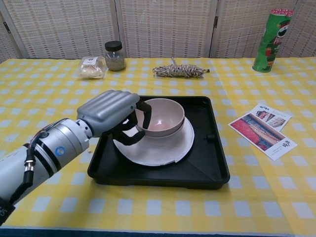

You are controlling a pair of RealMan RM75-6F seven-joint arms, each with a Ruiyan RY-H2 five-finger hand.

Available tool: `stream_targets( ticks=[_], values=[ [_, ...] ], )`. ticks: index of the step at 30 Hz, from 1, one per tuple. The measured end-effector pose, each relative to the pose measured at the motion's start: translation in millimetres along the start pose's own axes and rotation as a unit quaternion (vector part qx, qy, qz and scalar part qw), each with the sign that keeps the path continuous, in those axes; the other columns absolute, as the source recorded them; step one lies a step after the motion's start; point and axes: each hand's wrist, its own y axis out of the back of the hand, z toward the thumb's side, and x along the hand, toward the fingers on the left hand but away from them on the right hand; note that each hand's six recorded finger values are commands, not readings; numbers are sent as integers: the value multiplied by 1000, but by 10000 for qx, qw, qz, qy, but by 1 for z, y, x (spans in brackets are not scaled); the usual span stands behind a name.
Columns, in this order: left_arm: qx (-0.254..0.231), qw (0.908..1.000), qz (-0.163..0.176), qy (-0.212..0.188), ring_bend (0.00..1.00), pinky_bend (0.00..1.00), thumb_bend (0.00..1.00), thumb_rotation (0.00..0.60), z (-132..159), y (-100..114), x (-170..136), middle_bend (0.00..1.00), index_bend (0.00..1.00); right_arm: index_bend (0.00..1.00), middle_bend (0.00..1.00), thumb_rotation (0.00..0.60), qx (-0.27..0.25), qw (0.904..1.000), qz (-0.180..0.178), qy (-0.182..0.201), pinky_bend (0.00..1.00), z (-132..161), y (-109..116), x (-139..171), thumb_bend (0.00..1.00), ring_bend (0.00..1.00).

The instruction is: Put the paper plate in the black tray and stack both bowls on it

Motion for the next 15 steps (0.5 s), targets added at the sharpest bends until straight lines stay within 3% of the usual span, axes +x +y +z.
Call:
stream_targets(
  ticks=[3,9,15],
  values=[
    [22,10000,3,-2,1000,1000,497,600,1,-1,0,1000,628,0,0,600,8,10000,33,7,0,1,-1,-1,238,0],
    [18,9999,-141,28,1000,1000,301,600,1,-4,-3,1000,441,0,0,600,-19,10000,-5,-49,0,-2,1,-1,238,0],
    [-72,9998,-194,71,1000,1000,286,600,2,2,-7,1000,416,0,0,600,-18,10000,-2,-41,0,-2,1,1,238,0]
  ],
)
